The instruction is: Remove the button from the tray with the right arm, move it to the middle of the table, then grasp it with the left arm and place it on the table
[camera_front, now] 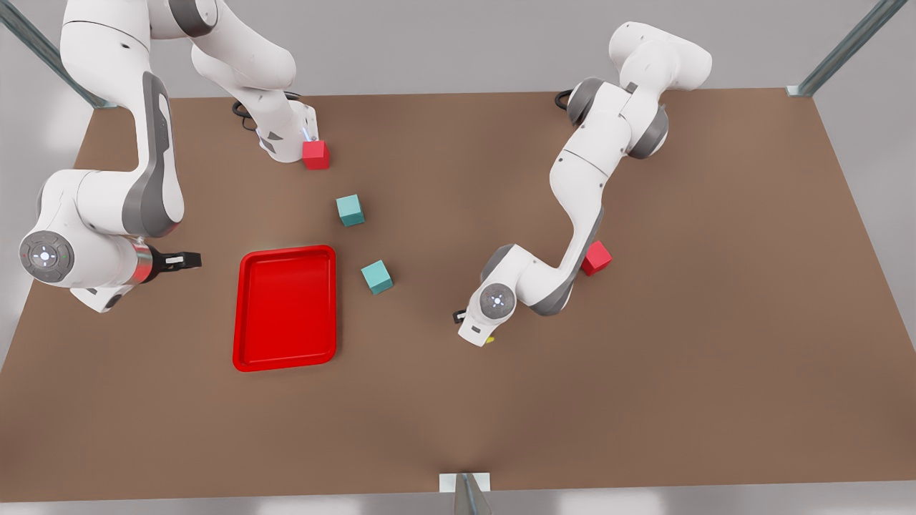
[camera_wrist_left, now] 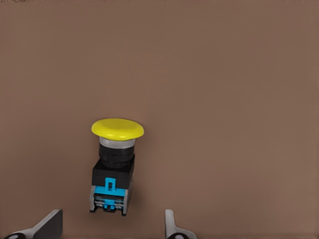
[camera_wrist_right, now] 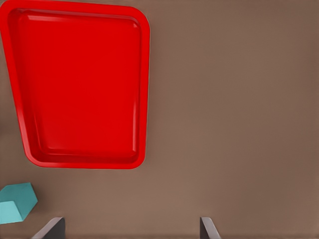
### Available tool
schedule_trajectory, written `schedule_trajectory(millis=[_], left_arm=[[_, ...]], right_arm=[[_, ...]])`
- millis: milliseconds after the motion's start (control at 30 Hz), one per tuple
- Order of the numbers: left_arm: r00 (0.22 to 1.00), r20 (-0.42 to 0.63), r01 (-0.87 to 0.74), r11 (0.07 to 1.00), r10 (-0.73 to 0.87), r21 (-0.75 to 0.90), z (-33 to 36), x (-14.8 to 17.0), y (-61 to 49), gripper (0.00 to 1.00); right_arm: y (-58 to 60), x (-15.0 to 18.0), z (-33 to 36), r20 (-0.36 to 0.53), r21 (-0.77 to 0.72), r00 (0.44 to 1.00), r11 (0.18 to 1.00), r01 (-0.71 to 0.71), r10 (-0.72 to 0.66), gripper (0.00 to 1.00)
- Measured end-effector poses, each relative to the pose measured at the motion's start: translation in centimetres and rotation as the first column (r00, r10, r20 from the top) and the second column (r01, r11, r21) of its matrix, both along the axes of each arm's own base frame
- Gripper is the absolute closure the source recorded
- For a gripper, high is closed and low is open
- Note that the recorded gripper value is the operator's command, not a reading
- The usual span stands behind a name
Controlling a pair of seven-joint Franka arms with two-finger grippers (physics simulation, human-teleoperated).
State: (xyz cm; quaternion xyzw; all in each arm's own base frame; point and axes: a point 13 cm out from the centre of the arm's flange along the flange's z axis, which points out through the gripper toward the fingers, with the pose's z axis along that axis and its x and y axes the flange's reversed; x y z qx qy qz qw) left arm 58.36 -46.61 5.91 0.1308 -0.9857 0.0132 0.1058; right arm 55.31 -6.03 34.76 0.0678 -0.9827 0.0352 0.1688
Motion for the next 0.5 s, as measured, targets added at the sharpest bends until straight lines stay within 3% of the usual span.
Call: schedule_trajectory(millis=[500], left_arm=[[1.0,0.011,0.01,1.0,-0.01,-0.007,-1.3,0.9,0.6,0.0]], right_arm=[[-0.3,0.1,-0.2,-0.003,-0.006,1.0,1.0,-0.006,0.006,0.0]])
